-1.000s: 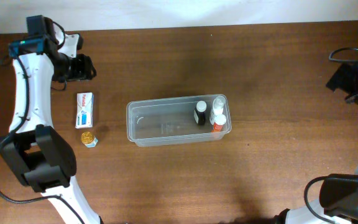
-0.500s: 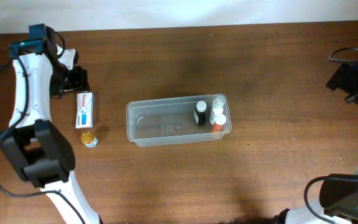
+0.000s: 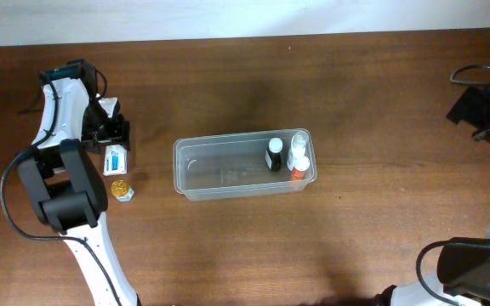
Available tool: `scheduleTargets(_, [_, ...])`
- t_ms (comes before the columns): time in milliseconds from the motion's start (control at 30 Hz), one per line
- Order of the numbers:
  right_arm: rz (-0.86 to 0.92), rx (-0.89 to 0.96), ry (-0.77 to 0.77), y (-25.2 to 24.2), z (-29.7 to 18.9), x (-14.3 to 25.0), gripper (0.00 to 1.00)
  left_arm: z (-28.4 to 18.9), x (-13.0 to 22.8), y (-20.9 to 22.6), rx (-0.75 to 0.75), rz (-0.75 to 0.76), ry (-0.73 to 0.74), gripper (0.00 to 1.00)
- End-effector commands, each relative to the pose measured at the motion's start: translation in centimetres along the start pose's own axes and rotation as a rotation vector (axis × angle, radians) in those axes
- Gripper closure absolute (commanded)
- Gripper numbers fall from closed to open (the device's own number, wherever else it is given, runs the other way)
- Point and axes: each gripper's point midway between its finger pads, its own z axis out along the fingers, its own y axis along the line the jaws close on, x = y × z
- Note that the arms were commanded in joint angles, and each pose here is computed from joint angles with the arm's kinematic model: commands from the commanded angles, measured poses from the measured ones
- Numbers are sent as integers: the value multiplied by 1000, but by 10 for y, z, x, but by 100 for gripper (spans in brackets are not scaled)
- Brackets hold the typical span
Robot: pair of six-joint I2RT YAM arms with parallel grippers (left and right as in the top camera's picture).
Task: Pack container
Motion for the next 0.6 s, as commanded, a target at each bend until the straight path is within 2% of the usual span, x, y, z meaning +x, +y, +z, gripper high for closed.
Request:
scheduleTargets(0, [17,-12,-41,-3,-13,-3,2,2,-1,5,-25,-13,4,29])
scheduleTargets(433, [17,-12,-40,-3,-13,-2,2,21,7,2,-18,-9,33,29])
scheduleTargets(567, [17,-12,-40,-3,-13,-2,2,22,4,2,-20,-9,23,34])
